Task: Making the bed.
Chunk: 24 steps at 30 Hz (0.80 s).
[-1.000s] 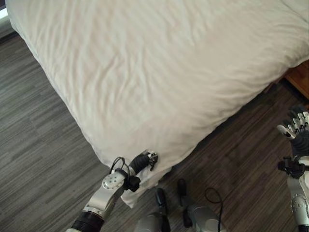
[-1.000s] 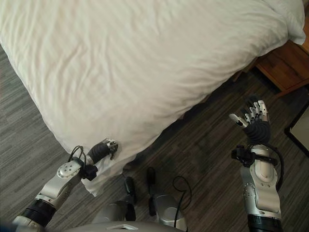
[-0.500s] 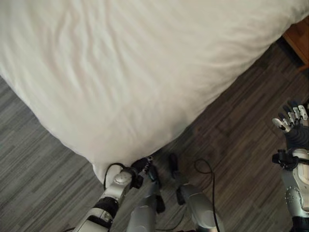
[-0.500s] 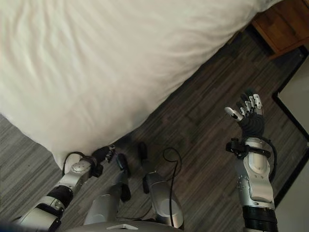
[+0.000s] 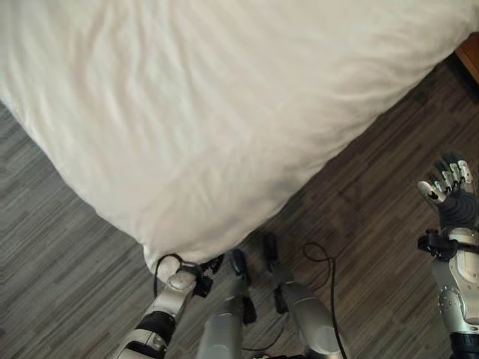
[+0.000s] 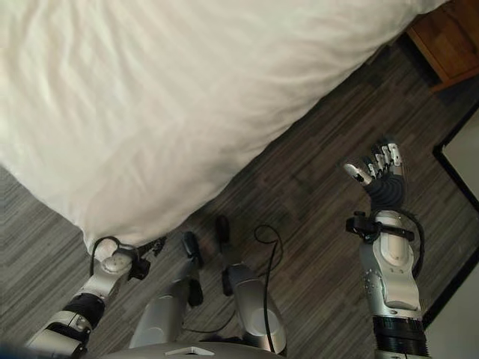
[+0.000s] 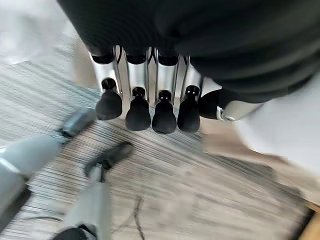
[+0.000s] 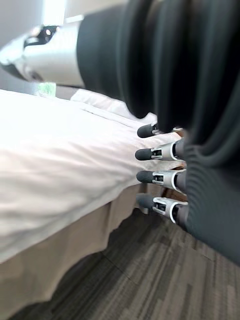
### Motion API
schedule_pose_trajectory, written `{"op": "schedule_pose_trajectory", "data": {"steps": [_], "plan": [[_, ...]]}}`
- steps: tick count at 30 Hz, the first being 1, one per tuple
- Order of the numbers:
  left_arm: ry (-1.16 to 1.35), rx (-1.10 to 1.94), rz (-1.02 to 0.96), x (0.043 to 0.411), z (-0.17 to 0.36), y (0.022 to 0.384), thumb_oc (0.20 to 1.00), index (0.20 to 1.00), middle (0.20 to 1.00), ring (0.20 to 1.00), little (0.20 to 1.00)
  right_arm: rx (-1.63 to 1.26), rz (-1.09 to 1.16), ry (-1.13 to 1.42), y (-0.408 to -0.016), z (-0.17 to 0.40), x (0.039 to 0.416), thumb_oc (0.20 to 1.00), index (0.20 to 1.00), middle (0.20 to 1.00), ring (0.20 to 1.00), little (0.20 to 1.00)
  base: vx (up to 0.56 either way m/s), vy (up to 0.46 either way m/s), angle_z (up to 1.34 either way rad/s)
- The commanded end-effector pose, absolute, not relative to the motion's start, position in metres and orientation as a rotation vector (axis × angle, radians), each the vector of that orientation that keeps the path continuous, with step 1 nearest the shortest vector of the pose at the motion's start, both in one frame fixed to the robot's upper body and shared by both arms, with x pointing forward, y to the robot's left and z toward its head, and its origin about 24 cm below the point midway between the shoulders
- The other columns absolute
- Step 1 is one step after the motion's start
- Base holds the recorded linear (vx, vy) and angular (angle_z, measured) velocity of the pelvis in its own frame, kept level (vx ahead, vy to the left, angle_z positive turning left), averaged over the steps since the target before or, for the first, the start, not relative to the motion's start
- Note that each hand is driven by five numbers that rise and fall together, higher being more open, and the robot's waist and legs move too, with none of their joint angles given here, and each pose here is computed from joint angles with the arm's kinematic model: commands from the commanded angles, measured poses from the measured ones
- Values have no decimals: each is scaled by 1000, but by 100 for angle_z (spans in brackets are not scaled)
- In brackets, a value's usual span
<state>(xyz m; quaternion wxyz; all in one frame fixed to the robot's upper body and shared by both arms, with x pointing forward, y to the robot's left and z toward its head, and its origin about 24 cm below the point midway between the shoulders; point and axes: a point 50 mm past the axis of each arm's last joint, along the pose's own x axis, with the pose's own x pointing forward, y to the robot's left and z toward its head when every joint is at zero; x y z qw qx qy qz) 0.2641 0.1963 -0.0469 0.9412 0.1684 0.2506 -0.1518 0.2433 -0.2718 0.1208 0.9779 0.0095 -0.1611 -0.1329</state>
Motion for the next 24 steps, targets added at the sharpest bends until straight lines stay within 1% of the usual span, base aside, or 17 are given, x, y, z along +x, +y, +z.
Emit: {"op": "schedule_pose_trajectory", "data": {"steps": [1, 3, 5, 6, 7, 8, 10, 11, 15, 17, 19, 22, 24], "plan": [[418, 302, -402, 282, -31, 172, 200, 200, 200, 200, 200, -20, -297, -412, -280, 134, 232, 1000, 1000, 1000, 1000, 1000, -22, 12, 15], [371, 266, -498, 286, -22, 148, 200, 200, 200, 200, 200, -14, -300, -403, -280, 132, 232, 1000, 1000, 1000, 1000, 1000, -30, 7, 9], [374, 206, -610, 282, -21, 123, 200, 200, 200, 200, 200, -6, -304, -397, -280, 130, 232, 1000, 1000, 1000, 1000, 1000, -30, 3, 6], [374, 199, -656, 280, -21, 114, 200, 200, 200, 200, 200, -7, -304, -393, -279, 130, 232, 1000, 1000, 1000, 1000, 1000, -16, 3, 3], [374, 199, -656, 280, -21, 114, 200, 200, 200, 200, 200, -7, -304, -393, -279, 130, 232, 1000, 1000, 1000, 1000, 1000, -32, -8, 0], [398, 211, -777, 271, -25, 95, 200, 200, 200, 200, 200, -1, -307, -385, -279, 128, 232, 1000, 1000, 1000, 1000, 1000, -31, -5, 0], [411, 259, -909, 260, -27, 76, 200, 200, 200, 200, 200, 1, -315, -366, -280, 124, 233, 1000, 1000, 1000, 1000, 1000, -53, 9, 1], [416, 279, -946, 256, -29, 73, 200, 200, 200, 200, 200, 1, -320, -358, -280, 123, 233, 1000, 1000, 1000, 1000, 1000, -39, 14, 4], [442, 323, -998, 246, -35, 76, 200, 200, 200, 200, 200, -11, -326, -333, -281, 118, 233, 1000, 1000, 1000, 1000, 1000, -30, 19, 4], [466, 347, -1008, 239, -40, 86, 200, 200, 200, 200, 200, -23, -328, -306, -284, 113, 233, 1000, 1000, 1000, 1000, 1000, -25, 18, 4], [489, 349, -988, 233, -43, 104, 200, 200, 200, 200, 200, -44, -336, -280, -287, 109, 232, 1000, 1000, 1000, 1000, 1000, 8, -7, 6], [494, 221, -937, 224, -35, 129, 200, 200, 200, 200, 200, -73, -354, -258, -294, 106, 228, 1000, 1000, 1000, 1000, 1000, 38, -23, 10], [471, 74, -862, 221, -27, 144, 200, 200, 200, 200, 200, -81, -367, -252, -297, 105, 226, 1000, 1000, 1000, 1000, 1000, 23, -31, 21]]}}
